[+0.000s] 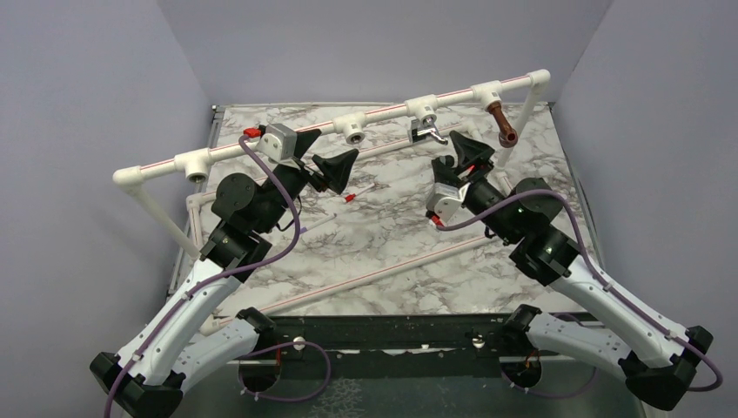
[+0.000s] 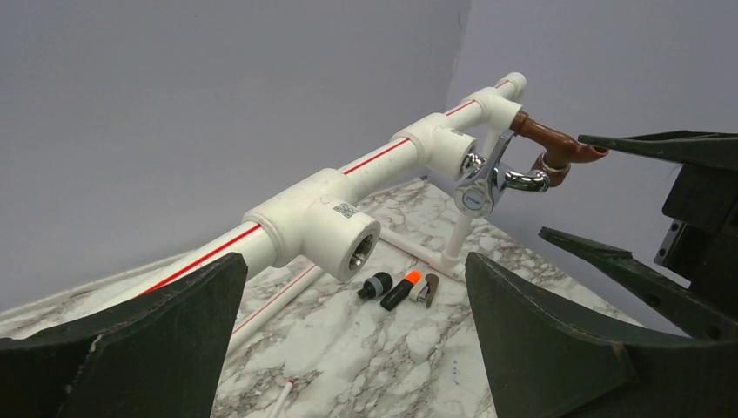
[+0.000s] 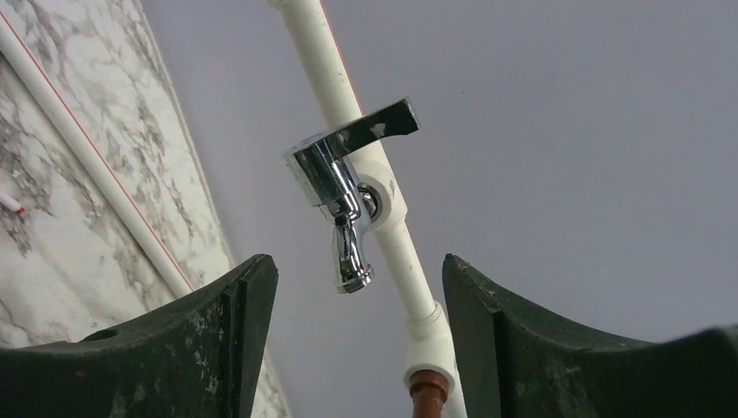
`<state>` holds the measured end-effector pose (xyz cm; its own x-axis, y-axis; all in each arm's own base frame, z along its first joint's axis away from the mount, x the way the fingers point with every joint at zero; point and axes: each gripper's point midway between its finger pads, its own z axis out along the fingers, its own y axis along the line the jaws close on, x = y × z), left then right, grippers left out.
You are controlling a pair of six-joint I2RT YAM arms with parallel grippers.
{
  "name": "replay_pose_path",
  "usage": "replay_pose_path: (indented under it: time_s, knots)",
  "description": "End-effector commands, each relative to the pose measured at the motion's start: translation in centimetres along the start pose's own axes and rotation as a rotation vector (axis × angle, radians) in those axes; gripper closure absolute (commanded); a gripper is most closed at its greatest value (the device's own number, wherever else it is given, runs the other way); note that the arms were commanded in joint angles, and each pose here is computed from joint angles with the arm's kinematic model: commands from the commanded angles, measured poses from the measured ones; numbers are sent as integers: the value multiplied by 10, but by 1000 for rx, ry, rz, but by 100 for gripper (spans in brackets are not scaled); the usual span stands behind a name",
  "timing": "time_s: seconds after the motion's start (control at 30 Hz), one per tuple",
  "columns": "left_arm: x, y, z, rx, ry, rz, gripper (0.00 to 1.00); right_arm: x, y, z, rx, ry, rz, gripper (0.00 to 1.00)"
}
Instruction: Install the water faucets
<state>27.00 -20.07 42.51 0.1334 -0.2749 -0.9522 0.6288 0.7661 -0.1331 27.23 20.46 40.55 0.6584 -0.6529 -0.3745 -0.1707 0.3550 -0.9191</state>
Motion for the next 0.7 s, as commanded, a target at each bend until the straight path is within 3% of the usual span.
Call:
replay_pose_path:
  time_s: [0.0,0.53,0.67]
  knots:
    - [-4,2,-3,-12,-15,9,3,-9,-28,7,53,-13,-224,26]
    - [-6,1,-4,-11,-20,12,3,3,-27,35,37,58,-417,34]
    - [-6,1,-5,-10,-22,11,3,17,-23,47,29,135,-448,35]
